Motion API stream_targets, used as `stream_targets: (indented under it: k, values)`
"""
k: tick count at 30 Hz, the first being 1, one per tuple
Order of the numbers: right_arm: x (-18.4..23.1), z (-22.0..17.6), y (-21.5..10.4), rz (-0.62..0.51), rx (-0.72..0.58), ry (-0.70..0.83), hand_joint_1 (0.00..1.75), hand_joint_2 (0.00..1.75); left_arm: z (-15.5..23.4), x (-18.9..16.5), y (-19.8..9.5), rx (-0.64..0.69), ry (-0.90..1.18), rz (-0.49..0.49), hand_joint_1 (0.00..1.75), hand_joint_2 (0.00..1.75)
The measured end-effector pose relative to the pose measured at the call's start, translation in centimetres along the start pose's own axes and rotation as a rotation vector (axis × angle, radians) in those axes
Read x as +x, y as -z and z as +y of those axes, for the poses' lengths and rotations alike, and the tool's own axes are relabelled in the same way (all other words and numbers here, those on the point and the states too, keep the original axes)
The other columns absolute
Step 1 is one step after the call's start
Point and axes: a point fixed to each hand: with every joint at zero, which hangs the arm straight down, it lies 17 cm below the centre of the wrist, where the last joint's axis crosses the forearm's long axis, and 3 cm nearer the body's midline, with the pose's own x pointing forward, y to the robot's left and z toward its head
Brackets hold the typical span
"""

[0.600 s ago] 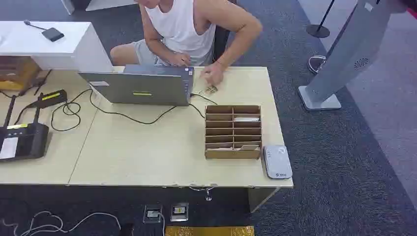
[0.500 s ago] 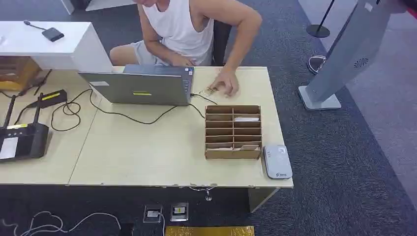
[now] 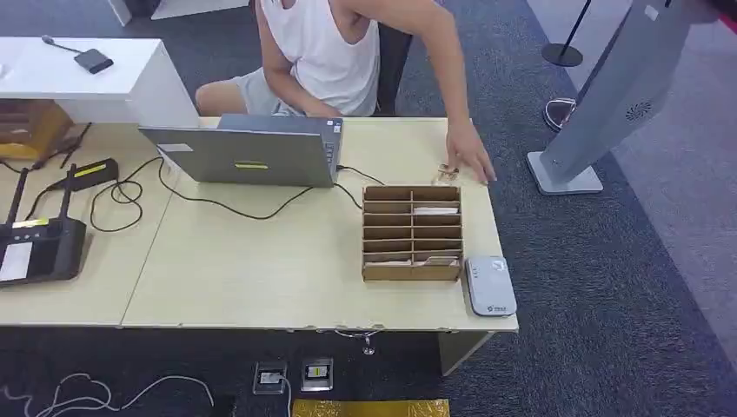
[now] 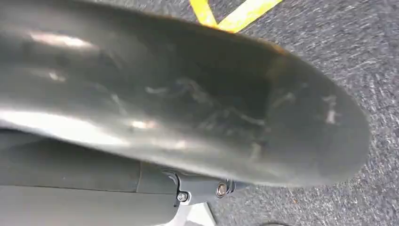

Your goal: Pass the card to the sensor for recognition and then transmit it.

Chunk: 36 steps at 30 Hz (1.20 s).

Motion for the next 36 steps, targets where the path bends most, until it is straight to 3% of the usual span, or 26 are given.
stream_targets:
  k: [9,13,16,17,23,27,32,36]
  values:
    - [3.2,-5.0,1.3,0.008,-0.1,0.207,0.0,0.0,-0.2,0.1,-0.1,-0.005,-0.001,-0.002,0.0,1.75]
    - [6.5,-11.9,2.3,-0.061,-0.233,0.41,0.0,0.0,-0.2,0.0,-0.1,-0.005,-0.001,-0.001,0.0,1.75]
    - [11.9,-18.9,2.3,-0.177,-0.32,0.563,0.0,0.0,-0.1,0.1,-0.1,-0.003,0.0,-0.005,0.0,1.75]
    - [13.7,-21.4,2.1,-0.21,-0.347,0.59,0.0,1.75,0.0,0.1,0.0,-0.001,0.0,-0.01,0.0,1.75]
    - [22.3,-34.6,-1.5,-0.43,-0.527,0.648,0.0,1.75,0.1,0.0,0.0,0.0,0.001,-0.016,0.0,1.75]
    - [27.2,-41.3,-5.2,-0.565,-0.637,0.626,0.0,1.75,-0.2,0.1,-0.1,-0.005,0.0,-0.02,0.0,1.75]
    - [33.9,-46.8,-11.4,-0.748,-0.755,0.575,0.0,1.75,-0.5,0.3,-0.2,-0.01,-0.001,-0.029,0.0,1.75]
    - [38.5,-49.0,-16.3,-0.863,-0.831,0.513,0.0,1.75,-0.9,0.4,-0.4,-0.016,-0.003,-0.031,0.0,1.75]
